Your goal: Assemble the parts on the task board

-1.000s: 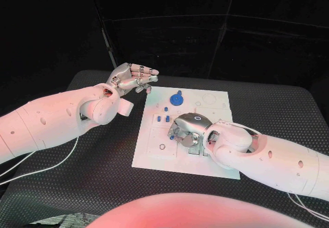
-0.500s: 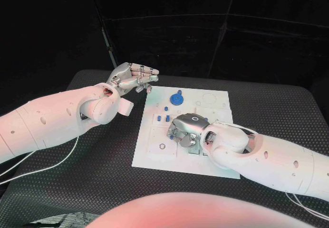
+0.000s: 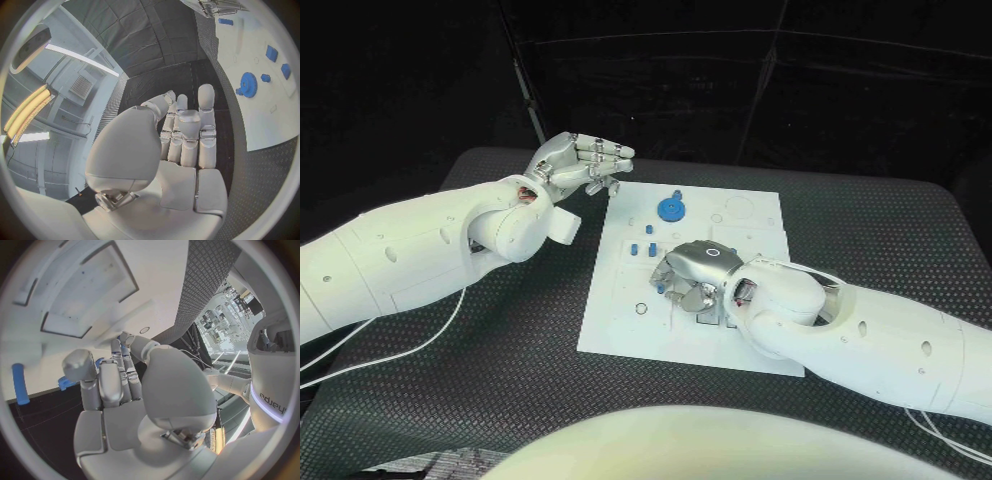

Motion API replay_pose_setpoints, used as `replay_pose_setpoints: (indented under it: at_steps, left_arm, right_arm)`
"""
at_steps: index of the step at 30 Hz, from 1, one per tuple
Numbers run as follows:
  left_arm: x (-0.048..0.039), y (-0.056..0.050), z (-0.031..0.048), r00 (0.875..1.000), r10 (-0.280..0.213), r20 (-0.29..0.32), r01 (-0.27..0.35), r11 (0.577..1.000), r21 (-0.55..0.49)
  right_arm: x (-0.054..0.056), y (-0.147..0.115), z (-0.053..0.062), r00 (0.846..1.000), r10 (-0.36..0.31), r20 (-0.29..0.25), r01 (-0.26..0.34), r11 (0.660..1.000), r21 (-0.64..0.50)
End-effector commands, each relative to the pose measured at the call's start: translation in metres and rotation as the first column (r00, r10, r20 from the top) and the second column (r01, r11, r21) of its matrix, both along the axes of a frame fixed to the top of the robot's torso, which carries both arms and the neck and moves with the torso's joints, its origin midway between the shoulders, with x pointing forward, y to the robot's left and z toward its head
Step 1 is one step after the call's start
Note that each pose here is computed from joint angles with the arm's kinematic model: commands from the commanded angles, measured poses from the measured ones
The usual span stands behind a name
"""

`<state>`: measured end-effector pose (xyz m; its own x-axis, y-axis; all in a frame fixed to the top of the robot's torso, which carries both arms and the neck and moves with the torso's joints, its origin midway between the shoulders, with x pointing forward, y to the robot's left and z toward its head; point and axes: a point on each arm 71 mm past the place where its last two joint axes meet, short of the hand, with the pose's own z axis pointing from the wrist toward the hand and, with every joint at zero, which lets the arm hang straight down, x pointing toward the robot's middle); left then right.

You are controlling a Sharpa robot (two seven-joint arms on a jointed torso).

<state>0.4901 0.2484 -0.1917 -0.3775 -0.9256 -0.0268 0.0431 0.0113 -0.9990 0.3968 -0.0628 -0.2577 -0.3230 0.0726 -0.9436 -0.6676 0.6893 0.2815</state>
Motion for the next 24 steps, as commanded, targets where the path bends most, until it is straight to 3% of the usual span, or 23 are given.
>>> replay_pose_setpoints:
  at_steps: [1,12,17,20,24]
  left_arm:
    - [0.0000,-0.001,0.0009,1.000,-0.011,-0.003,0.011,1.000,-0.008]
    - [0.0006,0.001,0.0003,1.000,-0.009,-0.005,0.009,1.000,-0.005]
    - [0.0006,0.002,0.0000,1.000,-0.009,-0.006,0.009,1.000,-0.005]
    - [0.0004,0.001,-0.0001,1.000,-0.013,-0.007,0.013,1.000,-0.006]
    - [0.0001,0.000,-0.0001,1.000,-0.018,-0.008,0.018,1.000,-0.007]
  right_arm:
    - [-0.001,-0.006,0.006,0.999,-0.008,0.038,0.006,0.998,0.067]
    - [-0.011,-0.032,0.025,0.997,-0.043,0.059,0.030,0.979,0.202]
    - [0.000,-0.051,0.043,0.992,-0.109,0.057,0.092,0.965,0.244]
    - [0.015,-0.069,0.057,0.982,-0.181,0.053,0.164,0.960,0.228]
    - [0.027,-0.087,0.065,0.970,-0.239,0.050,0.228,0.959,0.171]
